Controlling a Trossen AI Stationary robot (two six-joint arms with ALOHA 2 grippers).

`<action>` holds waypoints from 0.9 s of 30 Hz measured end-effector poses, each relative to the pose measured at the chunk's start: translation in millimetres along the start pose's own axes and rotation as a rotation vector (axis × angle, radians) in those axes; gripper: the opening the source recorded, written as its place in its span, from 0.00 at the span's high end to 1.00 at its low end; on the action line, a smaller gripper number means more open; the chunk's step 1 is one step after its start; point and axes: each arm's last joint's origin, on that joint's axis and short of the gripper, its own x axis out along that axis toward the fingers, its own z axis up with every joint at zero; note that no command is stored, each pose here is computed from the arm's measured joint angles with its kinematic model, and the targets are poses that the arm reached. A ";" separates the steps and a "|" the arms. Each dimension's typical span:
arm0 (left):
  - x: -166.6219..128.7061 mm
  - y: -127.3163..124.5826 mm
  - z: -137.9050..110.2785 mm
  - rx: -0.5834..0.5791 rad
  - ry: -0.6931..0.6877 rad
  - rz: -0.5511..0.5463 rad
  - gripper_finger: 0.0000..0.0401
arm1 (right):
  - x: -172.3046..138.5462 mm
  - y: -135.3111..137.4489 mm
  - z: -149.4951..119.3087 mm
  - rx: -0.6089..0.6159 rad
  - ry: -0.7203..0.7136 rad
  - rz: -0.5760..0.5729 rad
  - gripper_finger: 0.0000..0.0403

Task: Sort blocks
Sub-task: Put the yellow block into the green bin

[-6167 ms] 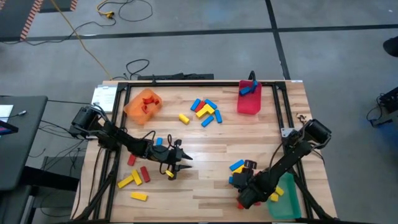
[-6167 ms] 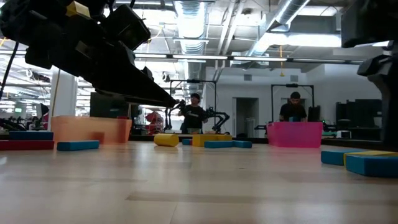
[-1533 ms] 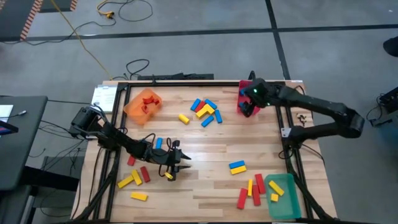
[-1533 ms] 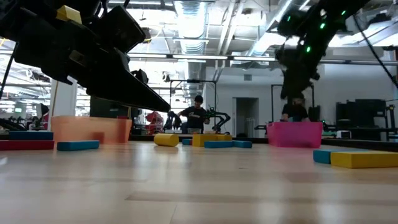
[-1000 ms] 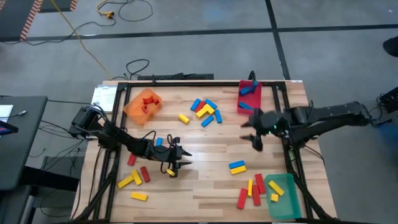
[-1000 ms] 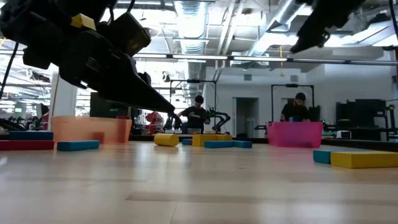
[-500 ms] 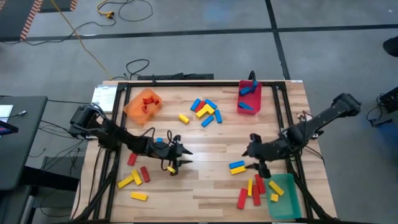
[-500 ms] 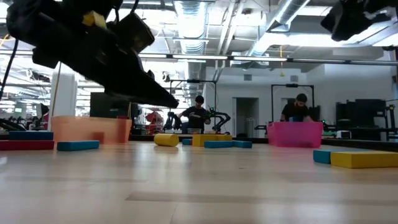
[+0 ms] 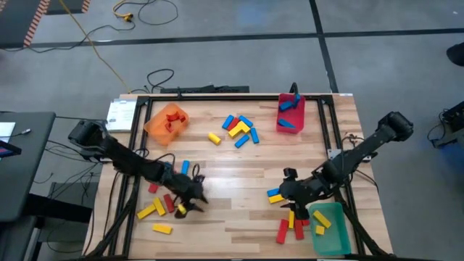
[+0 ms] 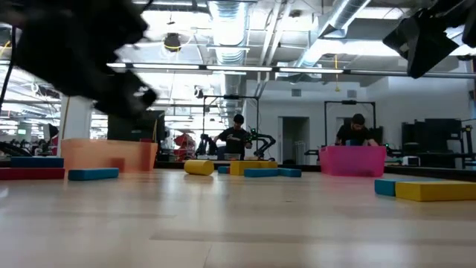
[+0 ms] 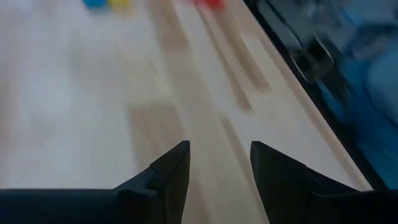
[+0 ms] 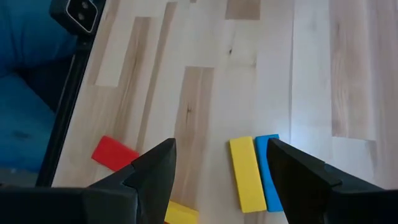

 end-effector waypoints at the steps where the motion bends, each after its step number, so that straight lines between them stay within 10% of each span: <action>1: -1.7 -5.9 -3.2 -0.004 0.035 -0.015 0.59 | 1.2 0.3 0.3 0.000 -0.001 0.000 0.34; 27: -51.7 -133.5 -27.9 0.008 0.303 0.066 0.59 | 6.2 -8.6 11.9 0.042 -0.074 -0.021 0.34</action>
